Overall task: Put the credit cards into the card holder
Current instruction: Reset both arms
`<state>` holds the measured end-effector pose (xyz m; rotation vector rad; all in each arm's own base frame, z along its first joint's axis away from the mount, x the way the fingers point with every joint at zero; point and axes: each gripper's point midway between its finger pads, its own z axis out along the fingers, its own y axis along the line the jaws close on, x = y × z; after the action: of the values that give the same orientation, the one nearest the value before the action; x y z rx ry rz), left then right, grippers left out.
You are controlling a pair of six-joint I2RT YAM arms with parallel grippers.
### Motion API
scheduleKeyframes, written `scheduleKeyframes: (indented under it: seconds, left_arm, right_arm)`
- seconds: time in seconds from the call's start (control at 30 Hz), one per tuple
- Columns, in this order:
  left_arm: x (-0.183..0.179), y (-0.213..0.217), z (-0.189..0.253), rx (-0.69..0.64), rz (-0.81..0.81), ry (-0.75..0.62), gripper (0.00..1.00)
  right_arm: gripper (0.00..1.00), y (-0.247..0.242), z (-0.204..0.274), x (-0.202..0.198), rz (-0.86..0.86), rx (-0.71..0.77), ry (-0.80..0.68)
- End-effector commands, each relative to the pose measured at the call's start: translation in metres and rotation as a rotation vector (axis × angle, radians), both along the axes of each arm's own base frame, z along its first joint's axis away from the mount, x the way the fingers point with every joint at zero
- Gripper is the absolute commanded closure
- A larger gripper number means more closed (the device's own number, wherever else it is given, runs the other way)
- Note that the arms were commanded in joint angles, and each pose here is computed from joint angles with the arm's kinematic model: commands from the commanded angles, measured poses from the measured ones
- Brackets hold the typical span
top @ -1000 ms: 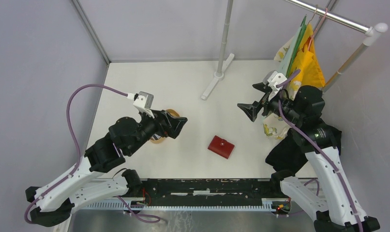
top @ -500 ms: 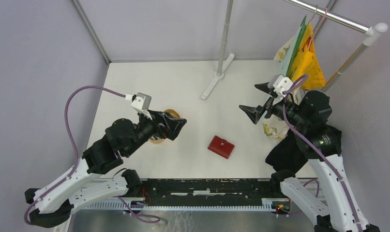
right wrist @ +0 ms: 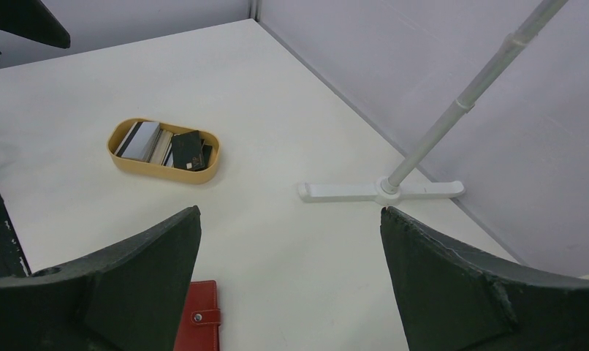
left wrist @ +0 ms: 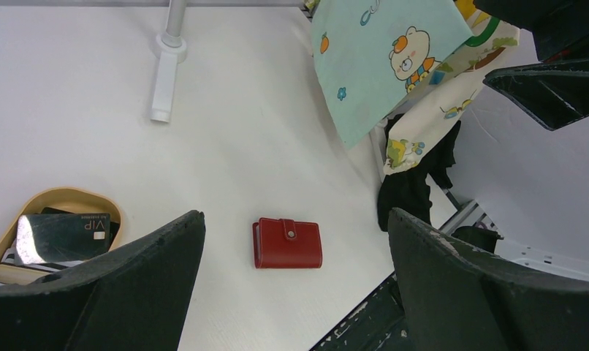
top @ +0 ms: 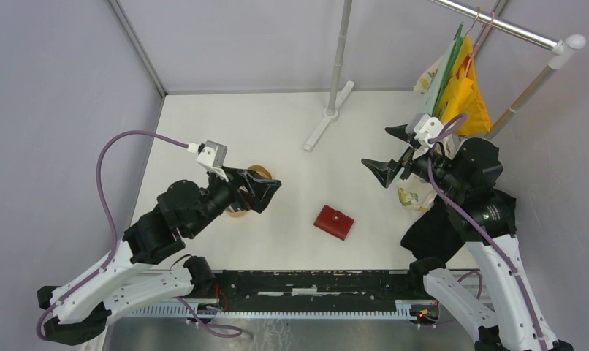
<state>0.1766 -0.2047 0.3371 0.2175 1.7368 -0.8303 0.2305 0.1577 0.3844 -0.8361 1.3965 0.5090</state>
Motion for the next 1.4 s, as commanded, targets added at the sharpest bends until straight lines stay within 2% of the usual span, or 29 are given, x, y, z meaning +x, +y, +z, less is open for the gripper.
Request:
scheduleKeyframes:
  seconds: [0.0,1.37]
  left_arm:
    - [-0.0033,-0.0025,0.016,-0.067,-0.018,-0.025,0.0]
    - [0.0009,-0.0025,0.0083,-0.032,-0.005,-0.029,0.0]
  right_arm:
    - [0.02,-0.0023,0.0157,0.001,-0.02,0.031,-0.036]
    - [0.02,-0.0032,0.0124,0.0039,-0.024,0.013,-0.041]
